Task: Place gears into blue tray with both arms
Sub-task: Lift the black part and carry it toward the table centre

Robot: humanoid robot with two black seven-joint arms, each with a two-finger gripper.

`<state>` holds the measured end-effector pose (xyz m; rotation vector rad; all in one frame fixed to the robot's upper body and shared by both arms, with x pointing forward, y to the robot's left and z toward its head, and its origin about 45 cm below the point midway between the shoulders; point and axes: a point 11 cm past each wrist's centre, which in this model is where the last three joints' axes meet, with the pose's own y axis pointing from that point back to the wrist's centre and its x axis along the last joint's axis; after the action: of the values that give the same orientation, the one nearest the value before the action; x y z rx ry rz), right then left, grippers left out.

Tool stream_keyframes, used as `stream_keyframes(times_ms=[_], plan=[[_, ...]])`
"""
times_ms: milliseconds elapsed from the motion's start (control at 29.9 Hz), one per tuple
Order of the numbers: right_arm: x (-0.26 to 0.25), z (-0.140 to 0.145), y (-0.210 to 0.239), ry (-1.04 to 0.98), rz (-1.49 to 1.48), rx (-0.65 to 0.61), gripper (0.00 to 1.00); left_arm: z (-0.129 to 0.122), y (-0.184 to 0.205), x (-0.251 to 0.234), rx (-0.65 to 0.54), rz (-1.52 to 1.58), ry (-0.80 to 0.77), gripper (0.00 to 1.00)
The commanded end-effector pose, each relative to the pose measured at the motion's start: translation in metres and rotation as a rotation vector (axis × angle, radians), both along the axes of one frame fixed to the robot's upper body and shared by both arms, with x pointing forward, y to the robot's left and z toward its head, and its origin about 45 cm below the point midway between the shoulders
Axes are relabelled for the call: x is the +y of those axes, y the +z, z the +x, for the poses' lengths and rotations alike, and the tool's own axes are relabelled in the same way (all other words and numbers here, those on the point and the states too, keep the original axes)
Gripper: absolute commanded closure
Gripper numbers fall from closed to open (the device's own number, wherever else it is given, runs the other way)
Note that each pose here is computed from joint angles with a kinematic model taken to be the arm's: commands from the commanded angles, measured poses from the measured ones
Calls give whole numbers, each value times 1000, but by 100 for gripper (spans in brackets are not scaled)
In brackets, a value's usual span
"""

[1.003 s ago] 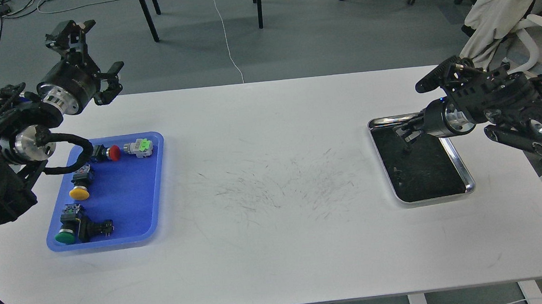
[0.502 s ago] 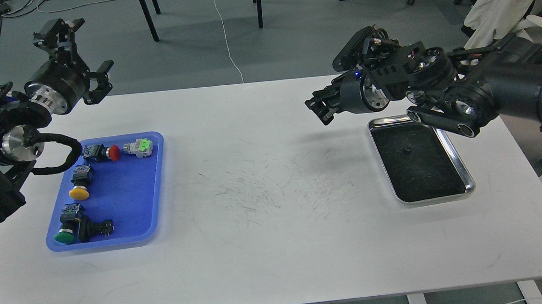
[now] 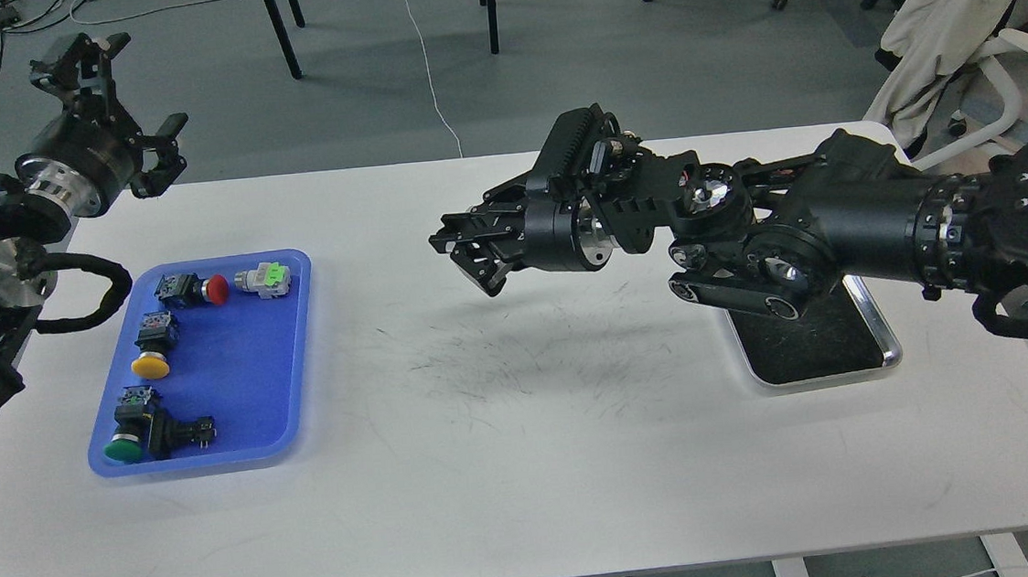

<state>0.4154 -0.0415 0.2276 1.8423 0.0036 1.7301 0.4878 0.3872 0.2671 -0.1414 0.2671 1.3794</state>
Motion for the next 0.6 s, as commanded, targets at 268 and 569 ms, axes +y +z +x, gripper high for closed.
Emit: stream_keyframes(times_ms=[268, 569], plan=[[8, -28, -32, 70, 65, 45, 99, -2, 5, 11, -6, 13, 13, 1], [-16, -43, -79, 114, -3, 11, 99, -8, 18, 29, -21, 36, 26, 1]])
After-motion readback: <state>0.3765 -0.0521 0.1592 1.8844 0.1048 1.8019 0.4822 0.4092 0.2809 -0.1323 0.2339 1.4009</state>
